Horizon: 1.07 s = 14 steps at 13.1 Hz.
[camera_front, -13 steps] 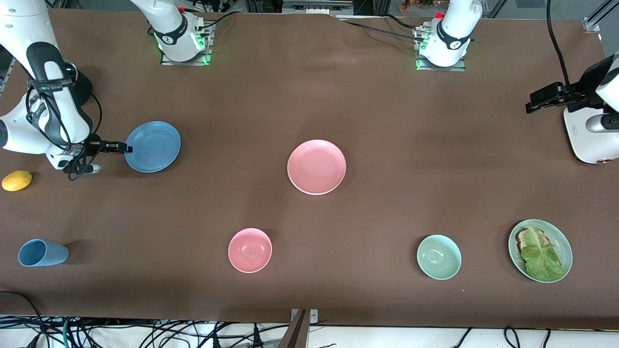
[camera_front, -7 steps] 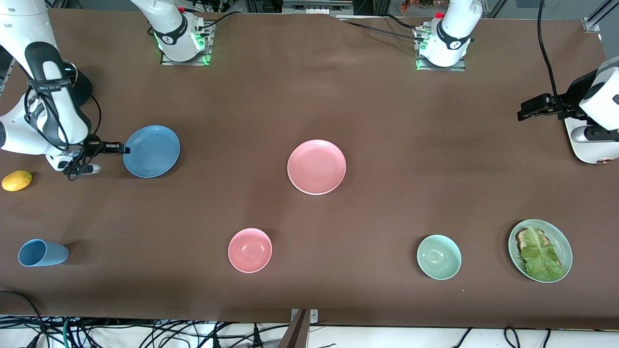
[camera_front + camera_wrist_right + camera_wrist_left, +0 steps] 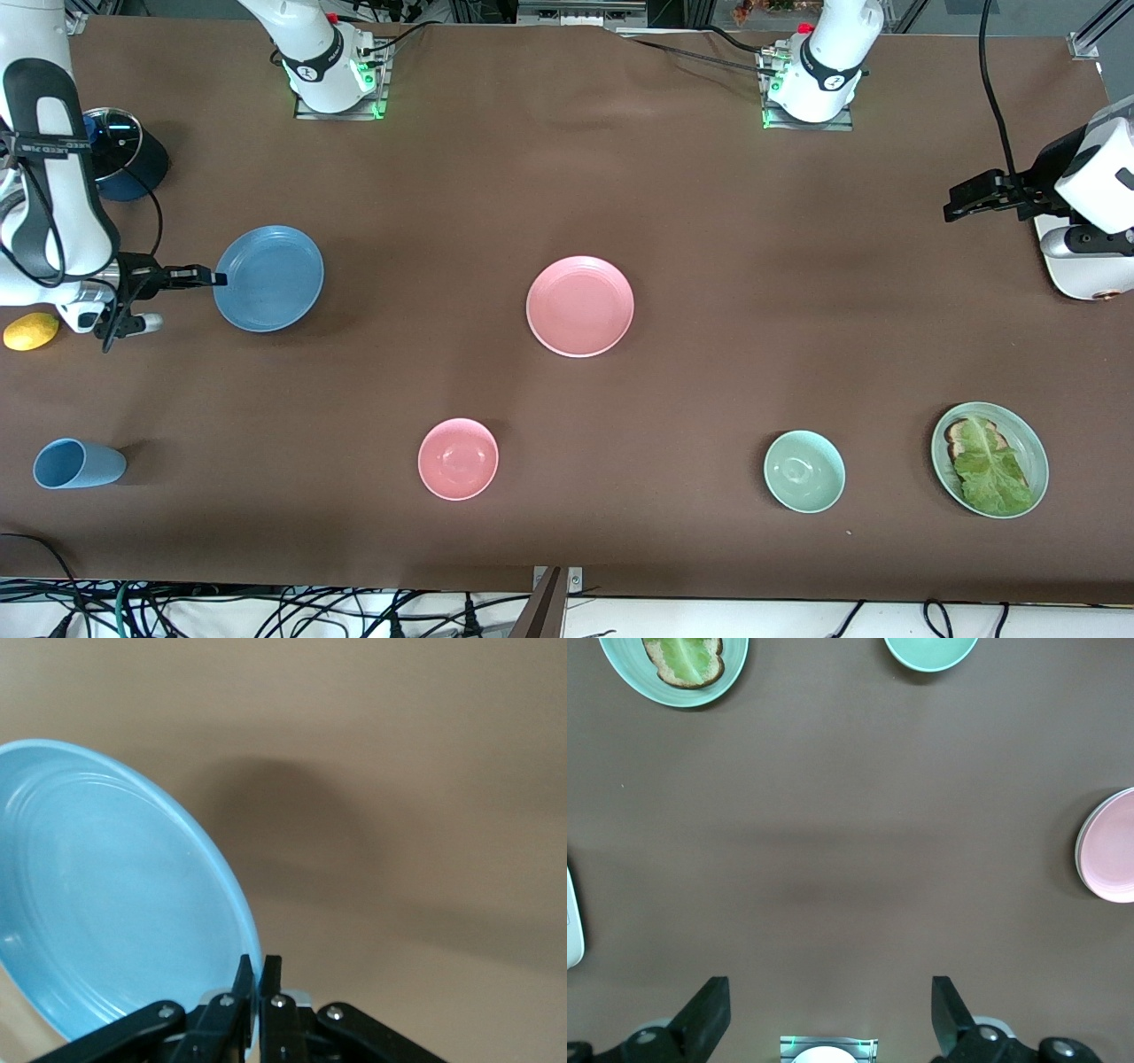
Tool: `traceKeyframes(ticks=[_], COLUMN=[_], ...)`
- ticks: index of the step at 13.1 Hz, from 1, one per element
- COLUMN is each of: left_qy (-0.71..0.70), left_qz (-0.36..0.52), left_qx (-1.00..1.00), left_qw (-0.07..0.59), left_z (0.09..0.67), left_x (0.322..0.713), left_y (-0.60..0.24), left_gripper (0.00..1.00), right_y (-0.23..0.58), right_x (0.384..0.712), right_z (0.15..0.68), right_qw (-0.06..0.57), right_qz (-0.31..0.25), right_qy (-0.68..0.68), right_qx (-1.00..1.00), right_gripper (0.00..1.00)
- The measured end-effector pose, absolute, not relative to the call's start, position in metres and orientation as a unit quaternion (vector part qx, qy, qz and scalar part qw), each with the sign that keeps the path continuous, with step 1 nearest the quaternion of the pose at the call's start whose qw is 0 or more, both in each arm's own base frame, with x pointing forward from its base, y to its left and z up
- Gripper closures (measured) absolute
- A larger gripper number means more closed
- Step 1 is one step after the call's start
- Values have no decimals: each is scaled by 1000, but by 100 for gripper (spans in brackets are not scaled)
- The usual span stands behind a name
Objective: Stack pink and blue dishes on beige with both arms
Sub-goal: 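Grasp the blue plate rim with the right gripper, then slide the blue plate with the right gripper onto the pink plate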
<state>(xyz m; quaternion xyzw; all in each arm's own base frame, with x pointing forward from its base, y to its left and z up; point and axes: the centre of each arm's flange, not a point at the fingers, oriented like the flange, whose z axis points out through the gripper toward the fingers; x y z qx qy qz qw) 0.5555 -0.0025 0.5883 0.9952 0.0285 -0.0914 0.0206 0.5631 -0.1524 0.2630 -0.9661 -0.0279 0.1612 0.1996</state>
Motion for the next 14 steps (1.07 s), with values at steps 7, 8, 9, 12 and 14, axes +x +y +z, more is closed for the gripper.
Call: traceKeyframes(ticks=[7, 8, 9, 12, 14], left_qy=[29, 29, 30, 30, 30], left_qz=[-92, -92, -92, -94, -94], left_qx=[995, 995, 995, 995, 995], left_qw=[20, 20, 20, 20, 20], left_z=[582, 581, 580, 579, 578], left_x=[558, 559, 559, 560, 560], left_y=[-2, -2, -2, -2, -2], left_gripper=[0, 0, 0, 0, 0], right_y=[39, 58, 76, 149, 216], right_x=[594, 595, 597, 602, 594], right_z=[325, 326, 326, 326, 316], right_qw=[197, 212, 223, 222, 210], right_qz=[178, 176, 170, 135, 115], right_qy=[23, 27, 34, 66, 72], right_qx=[-964, -961, -959, -963, -968], right_gripper=[96, 96, 96, 96, 96])
